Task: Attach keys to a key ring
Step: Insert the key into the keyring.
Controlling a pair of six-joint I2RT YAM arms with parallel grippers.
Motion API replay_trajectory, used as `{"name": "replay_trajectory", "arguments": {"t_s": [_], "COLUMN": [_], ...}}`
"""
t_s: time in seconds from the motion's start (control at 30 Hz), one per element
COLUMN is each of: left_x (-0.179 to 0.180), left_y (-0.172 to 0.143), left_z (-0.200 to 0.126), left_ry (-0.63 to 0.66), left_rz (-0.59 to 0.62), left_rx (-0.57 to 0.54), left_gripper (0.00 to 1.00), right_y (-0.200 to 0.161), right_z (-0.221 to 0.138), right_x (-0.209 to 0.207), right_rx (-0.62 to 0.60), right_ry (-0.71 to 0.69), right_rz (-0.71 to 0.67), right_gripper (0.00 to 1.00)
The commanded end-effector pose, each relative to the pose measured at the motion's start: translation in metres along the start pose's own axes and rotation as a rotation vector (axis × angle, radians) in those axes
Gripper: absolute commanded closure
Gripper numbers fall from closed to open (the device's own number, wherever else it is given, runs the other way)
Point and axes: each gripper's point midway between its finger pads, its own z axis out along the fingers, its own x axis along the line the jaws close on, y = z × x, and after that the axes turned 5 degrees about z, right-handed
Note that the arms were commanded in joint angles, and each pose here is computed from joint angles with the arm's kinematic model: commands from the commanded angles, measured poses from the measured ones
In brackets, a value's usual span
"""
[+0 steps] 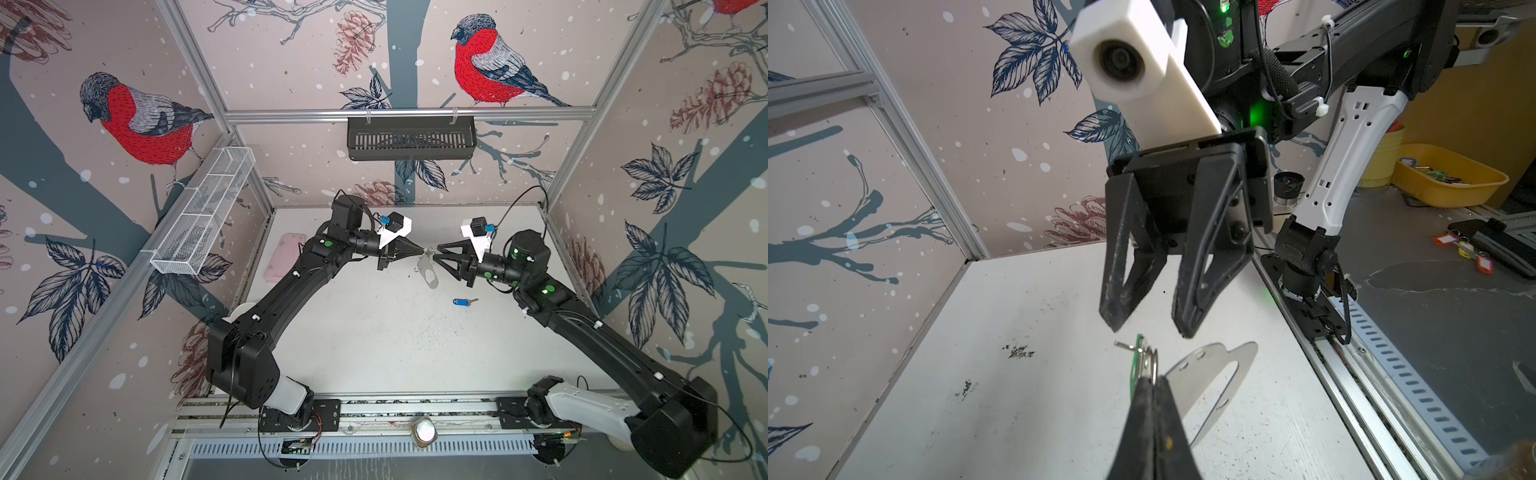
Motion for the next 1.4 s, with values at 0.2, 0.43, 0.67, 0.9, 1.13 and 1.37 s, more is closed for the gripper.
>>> {"name": "replay_trajectory", "arguments": {"t_s": [0.2, 0.43, 0.67, 0.9, 1.13, 1.37], "left_x": [-0.002, 0.0, -0.001, 0.004, 0.006, 0.006], "left_y": [0.013, 0.014, 0.021, 0.029, 0.031, 0.028], "left_z": [-0.001, -0.002, -0.008, -0.02, -0.022, -0.021], "left_ry": [-0.027, -0.014, 0.003, 0.038, 0.033, 0.032], "left_rz": [0.023, 0.022, 0.03, 0.031, 0.013, -0.013], "left_rx": [-0.058, -0.066, -0.126, -0.191, -0.218, -0.215], "left_gripper": [1.0, 1.0, 1.0, 1.0, 1.0, 1.0], "right_y": [0.0, 0.005, -0.005, -0.011, -0.016, -0.012], "right_z": [0.009, 0.01, 0.015, 0.019, 0.029, 0.041], "right_x": [-0.002, 0.0, 0.008, 0.012, 0.015, 0.007], "right_rx": [0.005, -0.003, 0.033, 0.057, 0.089, 0.098], "right_ry": [-0.003, -0.001, 0.01, -0.003, -0.022, -0.071], "right_rz": [-0.032, -0.053, -0.071, -0.09, -0.107, -0.103], "right_gripper": [0.7, 0.94, 1.0, 1.0, 1.0, 1.0]}}
